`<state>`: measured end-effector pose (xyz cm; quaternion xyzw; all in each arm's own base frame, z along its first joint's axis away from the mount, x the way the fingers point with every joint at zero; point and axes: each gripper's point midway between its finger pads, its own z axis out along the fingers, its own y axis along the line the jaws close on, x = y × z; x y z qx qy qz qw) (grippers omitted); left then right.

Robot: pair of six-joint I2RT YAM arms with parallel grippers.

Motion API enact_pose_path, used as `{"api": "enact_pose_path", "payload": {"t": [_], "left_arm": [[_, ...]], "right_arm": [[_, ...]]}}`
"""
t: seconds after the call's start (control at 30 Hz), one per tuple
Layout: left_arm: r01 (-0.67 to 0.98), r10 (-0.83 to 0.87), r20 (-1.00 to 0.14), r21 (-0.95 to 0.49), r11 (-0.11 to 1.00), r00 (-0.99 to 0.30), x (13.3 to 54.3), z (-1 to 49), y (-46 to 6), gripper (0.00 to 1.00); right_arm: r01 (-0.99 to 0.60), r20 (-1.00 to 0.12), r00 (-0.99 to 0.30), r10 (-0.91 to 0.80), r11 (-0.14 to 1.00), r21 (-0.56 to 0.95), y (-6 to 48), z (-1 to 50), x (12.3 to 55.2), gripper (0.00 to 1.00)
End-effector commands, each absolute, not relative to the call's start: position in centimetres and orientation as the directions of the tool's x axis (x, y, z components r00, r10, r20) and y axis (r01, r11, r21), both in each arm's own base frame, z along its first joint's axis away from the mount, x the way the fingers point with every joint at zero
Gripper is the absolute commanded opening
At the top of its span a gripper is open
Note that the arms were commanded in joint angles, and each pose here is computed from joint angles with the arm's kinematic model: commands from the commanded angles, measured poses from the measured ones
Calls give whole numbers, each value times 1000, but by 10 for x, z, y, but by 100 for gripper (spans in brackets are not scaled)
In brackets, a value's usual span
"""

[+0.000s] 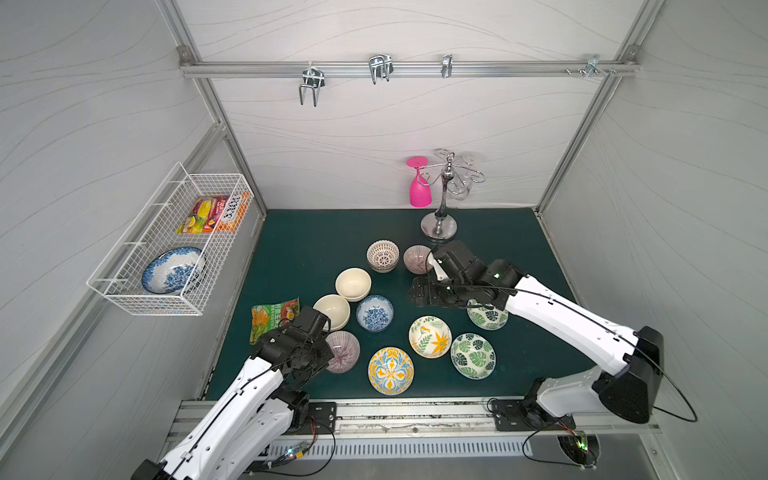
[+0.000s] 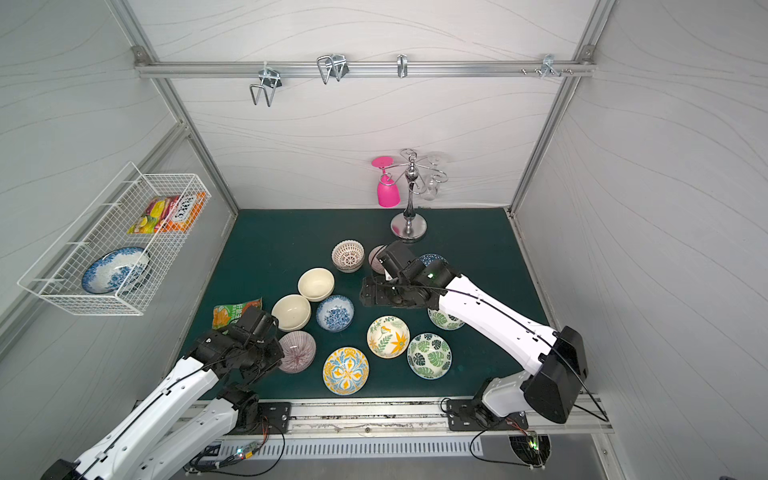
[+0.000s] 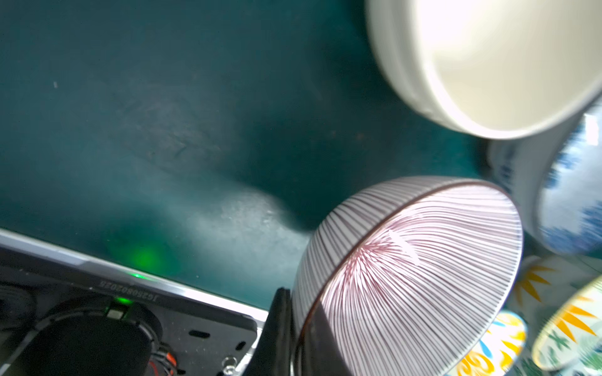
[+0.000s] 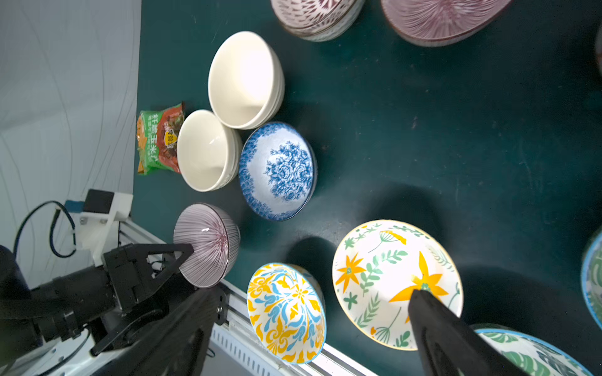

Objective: Stack the bowls
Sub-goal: Pick up the bowl from the center of the board.

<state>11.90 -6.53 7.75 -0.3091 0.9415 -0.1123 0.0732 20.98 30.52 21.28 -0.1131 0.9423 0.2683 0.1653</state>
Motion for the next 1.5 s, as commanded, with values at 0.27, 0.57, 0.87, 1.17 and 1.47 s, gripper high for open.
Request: {"api": "enact_pose_path", "payload": {"t": [0.27,0.57,0.87,1.17,1.47], "left_arm": [[-382,-478,-206,-375,845,-854,190,161,-121,0],[-274,-381,-252,-371,887,-890,242,179,-171,0],[-224,-345,-264,-399,889,-901,266,182,-199,0],[-183,-300,-272,-383,905,-914,290,184,-224,0],[-157,-280,-277,-394,906,-919,304,185,-241,0]], "right_arm": [[-379,-342,-913,-221,770,514,352,226,193,75],[-334,-302,-928,-217,844,421,349,202,214,59],[-239,-241,-959,-146,875,420,330,179,244,46],[-222,-228,-962,-149,914,341,321,163,264,29],[-171,-226,-970,-95,923,346,307,161,287,4]]}}
